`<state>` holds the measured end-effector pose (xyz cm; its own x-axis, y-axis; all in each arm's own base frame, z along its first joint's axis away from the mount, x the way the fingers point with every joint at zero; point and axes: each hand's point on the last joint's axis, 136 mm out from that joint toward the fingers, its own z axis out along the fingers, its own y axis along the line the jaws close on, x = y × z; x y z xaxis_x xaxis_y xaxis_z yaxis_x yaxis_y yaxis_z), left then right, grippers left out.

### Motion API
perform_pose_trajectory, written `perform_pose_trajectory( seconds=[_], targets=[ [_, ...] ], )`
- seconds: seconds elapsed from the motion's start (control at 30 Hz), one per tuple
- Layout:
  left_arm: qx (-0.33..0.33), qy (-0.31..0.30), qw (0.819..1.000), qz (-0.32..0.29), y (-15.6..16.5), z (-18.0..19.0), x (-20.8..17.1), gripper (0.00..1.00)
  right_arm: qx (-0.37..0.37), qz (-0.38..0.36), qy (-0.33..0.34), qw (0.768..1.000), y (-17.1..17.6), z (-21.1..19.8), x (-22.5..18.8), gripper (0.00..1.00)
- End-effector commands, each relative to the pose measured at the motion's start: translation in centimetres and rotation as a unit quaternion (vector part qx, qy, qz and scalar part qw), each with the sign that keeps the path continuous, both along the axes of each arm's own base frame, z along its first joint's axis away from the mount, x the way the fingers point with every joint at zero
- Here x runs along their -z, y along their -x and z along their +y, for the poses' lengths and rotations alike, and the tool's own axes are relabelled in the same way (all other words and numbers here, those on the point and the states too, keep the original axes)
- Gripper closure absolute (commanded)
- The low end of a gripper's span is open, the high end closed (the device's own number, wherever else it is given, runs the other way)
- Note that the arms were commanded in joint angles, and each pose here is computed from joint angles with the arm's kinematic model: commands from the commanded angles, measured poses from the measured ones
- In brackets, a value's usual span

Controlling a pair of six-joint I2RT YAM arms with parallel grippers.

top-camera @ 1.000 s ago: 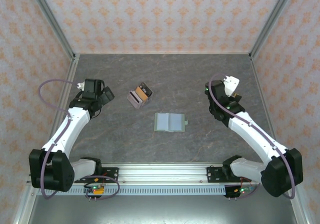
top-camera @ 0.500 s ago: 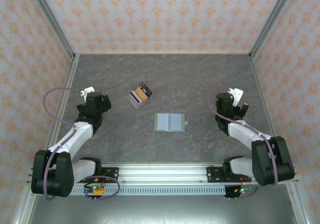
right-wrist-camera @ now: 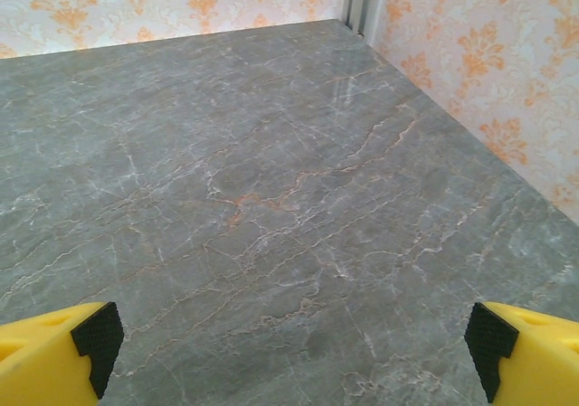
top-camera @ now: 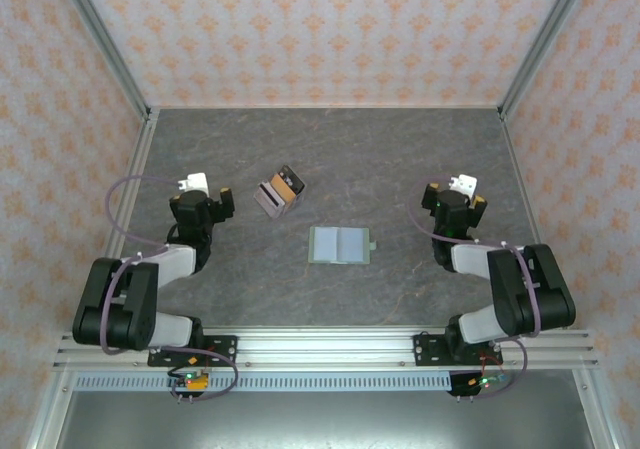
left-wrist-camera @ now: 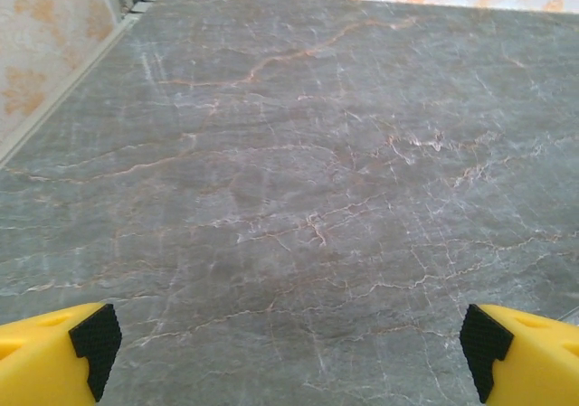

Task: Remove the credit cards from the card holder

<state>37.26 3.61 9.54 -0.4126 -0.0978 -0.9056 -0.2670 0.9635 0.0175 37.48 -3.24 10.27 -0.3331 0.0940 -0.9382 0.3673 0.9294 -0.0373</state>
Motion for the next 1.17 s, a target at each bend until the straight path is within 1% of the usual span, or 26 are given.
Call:
perform_pose_trajectory(
  seconds=[0.0, 0.17, 0.2, 0.33, 0.4, 0.87, 0.97, 1.13],
  targets=[
    [0.01, -0.007, 0.999, -0.038, -1.2, 0.0, -1.1, 0.01, -0.024, -0.023, -0.011, 0.999, -0.5, 0.5, -0.4, 0.0],
    [0.0, -0.007, 1.0, -0.028, -1.5, 0.3, -0.1, 0.0, -0.027, -0.025, -0.015, 0.999, -0.8, 0.5, 0.5, 0.0],
    [-0.003, -0.008, 1.0, -0.029, -1.5, 0.4, -0.2, 0.0, -0.024, -0.014, -0.016, 0.999, -0.8, 0.4, 0.7, 0.01],
    [-0.014, -0.021, 0.999, -0.025, -1.5, 0.4, -0.2, 0.0, 0.018, -0.012, -0.028, 0.999, -0.9, -1.2, 0.8, 0.0],
    [-0.022, -0.033, 0.999, -0.023, -1.4, 0.3, -0.3, 0.0, 0.018, -0.012, -0.029, 0.999, -0.9, -1.2, 0.8, 0.0],
    [-0.016, -0.034, 0.999, -0.022, -1.5, 0.1, -0.3, 0.0, 0.019, -0.011, -0.029, 0.999, -0.9, -1.3, 0.8, 0.0],
    [0.002, -0.028, 0.999, -0.016, -1.8, -0.3, 0.0, 0.0, 0.019, -0.011, -0.029, 0.999, -0.9, -1.3, 0.8, 0.0],
    [0.002, -0.028, 0.999, -0.017, -1.8, -0.3, 0.0, 0.0, 0.018, -0.011, -0.029, 0.999, -0.9, -1.3, 0.8, 0.01]
  ],
)
